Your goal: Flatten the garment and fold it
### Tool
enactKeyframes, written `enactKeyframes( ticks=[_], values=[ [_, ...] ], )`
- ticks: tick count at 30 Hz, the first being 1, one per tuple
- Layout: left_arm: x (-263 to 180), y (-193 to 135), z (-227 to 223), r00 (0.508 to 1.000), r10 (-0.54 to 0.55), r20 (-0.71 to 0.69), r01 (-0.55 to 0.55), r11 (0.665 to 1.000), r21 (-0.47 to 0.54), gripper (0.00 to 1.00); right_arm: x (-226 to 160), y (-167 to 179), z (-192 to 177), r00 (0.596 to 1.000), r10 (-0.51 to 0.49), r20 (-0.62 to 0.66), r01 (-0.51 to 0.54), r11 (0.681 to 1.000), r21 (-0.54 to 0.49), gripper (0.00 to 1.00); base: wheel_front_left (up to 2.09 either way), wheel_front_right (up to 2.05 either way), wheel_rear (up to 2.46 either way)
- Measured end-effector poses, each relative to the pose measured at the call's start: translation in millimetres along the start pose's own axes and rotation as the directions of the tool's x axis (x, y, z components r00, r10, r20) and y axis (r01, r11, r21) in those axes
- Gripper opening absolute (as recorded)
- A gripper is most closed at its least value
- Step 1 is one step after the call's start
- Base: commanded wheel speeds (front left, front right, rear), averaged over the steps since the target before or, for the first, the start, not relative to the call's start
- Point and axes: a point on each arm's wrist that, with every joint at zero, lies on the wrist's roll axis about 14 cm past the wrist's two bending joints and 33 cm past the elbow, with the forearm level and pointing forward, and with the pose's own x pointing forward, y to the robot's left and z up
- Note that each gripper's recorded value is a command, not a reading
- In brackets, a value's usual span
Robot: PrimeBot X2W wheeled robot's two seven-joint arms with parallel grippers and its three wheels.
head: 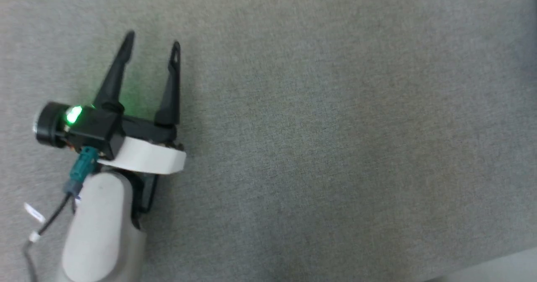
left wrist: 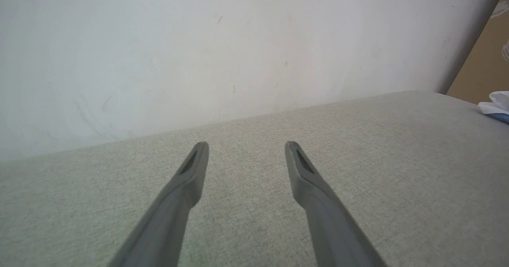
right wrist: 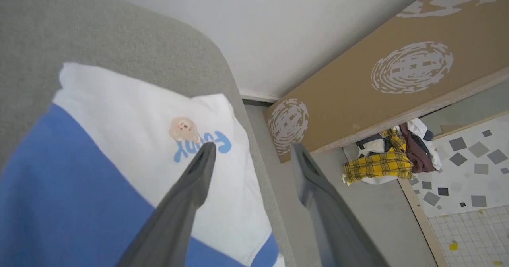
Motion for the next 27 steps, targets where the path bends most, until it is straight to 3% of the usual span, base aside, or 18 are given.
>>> enactKeyframes(
  ticks=[7,12,19,27],
  values=[
    [-25,0,17,0.998,0.06,-0.009,-0.06,0.998,-0.031,1.0,-19,-2,47,0.976,0.011,0.216,-0.043,0.988,0.146,1.0,0.0,0.0,0.0],
    [-51,3,35,0.993,0.114,-0.011,-0.115,0.992,-0.045,1.0,-47,20,73,0.937,0.053,0.345,-0.144,0.959,0.242,1.0,0.0,0.0,0.0],
    [-86,8,74,0.982,0.181,0.046,-0.179,0.982,-0.053,1.0,-113,59,114,0.837,0.106,0.536,-0.322,0.889,0.327,1.0,0.0,0.0,0.0],
    [-129,22,102,0.959,0.267,0.09,-0.263,0.963,-0.05,1.0,-195,100,145,0.737,0.153,0.658,-0.492,0.789,0.368,1.0,0.0,0.0,0.0]
  ],
)
